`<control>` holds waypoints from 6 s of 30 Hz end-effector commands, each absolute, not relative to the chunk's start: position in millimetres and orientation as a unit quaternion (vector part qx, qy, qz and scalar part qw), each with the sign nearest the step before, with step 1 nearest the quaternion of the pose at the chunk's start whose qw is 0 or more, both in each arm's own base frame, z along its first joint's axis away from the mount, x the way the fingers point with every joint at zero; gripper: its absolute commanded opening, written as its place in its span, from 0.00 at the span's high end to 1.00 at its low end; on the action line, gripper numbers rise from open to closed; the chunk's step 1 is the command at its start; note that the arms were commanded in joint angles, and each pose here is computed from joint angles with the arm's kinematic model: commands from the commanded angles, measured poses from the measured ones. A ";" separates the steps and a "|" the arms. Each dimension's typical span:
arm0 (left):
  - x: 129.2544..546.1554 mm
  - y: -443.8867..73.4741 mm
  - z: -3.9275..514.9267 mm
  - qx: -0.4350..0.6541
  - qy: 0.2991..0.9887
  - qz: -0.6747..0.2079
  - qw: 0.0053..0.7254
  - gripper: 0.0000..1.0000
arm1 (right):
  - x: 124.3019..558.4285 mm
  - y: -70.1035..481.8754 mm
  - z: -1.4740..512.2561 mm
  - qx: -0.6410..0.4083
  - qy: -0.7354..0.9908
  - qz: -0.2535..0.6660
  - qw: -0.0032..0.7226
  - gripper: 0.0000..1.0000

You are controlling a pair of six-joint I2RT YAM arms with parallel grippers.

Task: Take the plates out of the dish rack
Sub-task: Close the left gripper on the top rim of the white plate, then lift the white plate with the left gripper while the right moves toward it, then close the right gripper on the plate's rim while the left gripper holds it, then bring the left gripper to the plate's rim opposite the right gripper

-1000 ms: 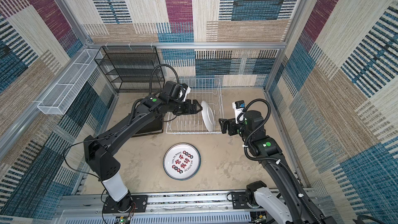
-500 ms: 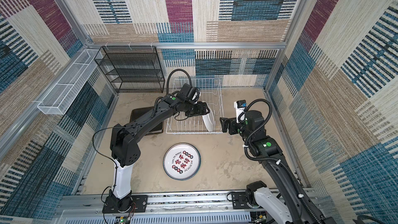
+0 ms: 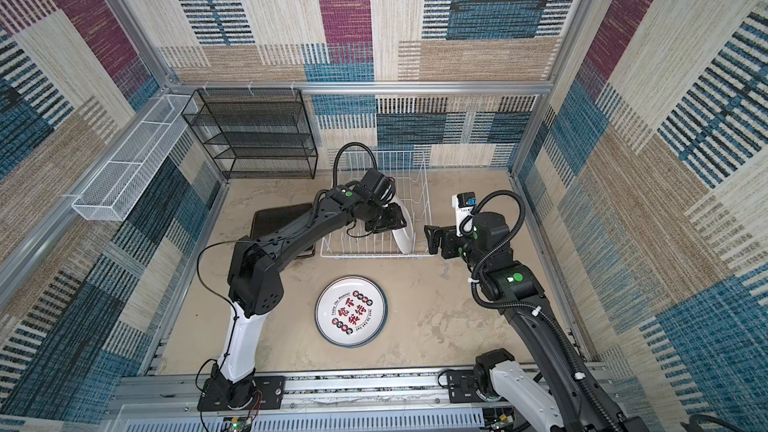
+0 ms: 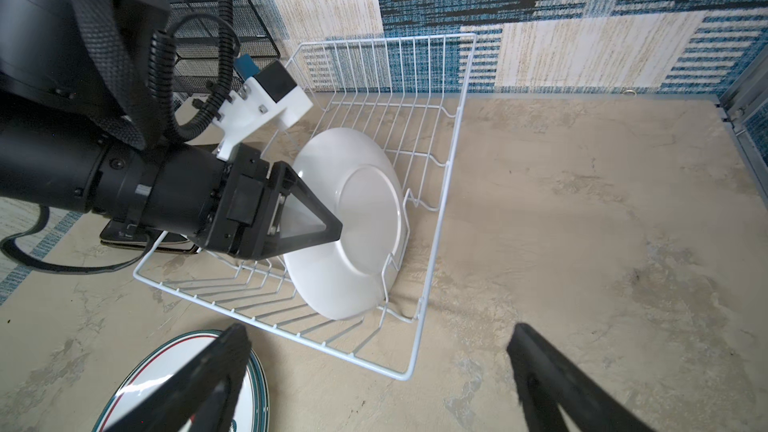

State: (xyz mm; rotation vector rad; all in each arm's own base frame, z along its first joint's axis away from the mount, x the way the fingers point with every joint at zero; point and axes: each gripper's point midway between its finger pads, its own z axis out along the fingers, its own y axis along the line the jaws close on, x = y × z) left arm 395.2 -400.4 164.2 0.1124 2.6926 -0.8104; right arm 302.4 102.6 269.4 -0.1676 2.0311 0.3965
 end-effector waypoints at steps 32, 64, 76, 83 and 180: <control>395.7 -426.2 199.5 0.002 0.914 -0.370 0.165 1.00 | 303.0 96.1 287.8 -0.055 0.825 0.159 0.540 0.01; 336.2 -343.3 370.8 0.263 0.805 -0.318 0.427 1.00 | 309.9 126.8 349.9 -0.018 0.806 0.285 0.518 0.01; 301.8 -268.0 344.4 0.406 0.750 -0.004 0.522 1.00 | 320.9 183.7 390.7 -0.053 0.769 0.454 0.446 0.01; 295.2 -253.7 326.2 0.456 0.698 0.146 0.532 1.00 | 330.9 197.5 389.8 -0.068 0.772 0.477 0.414 0.01; 305.0 -260.2 325.0 -0.004 0.738 -0.508 0.445 0.03 | 341.6 190.0 330.3 -0.010 0.776 0.489 0.399 1.00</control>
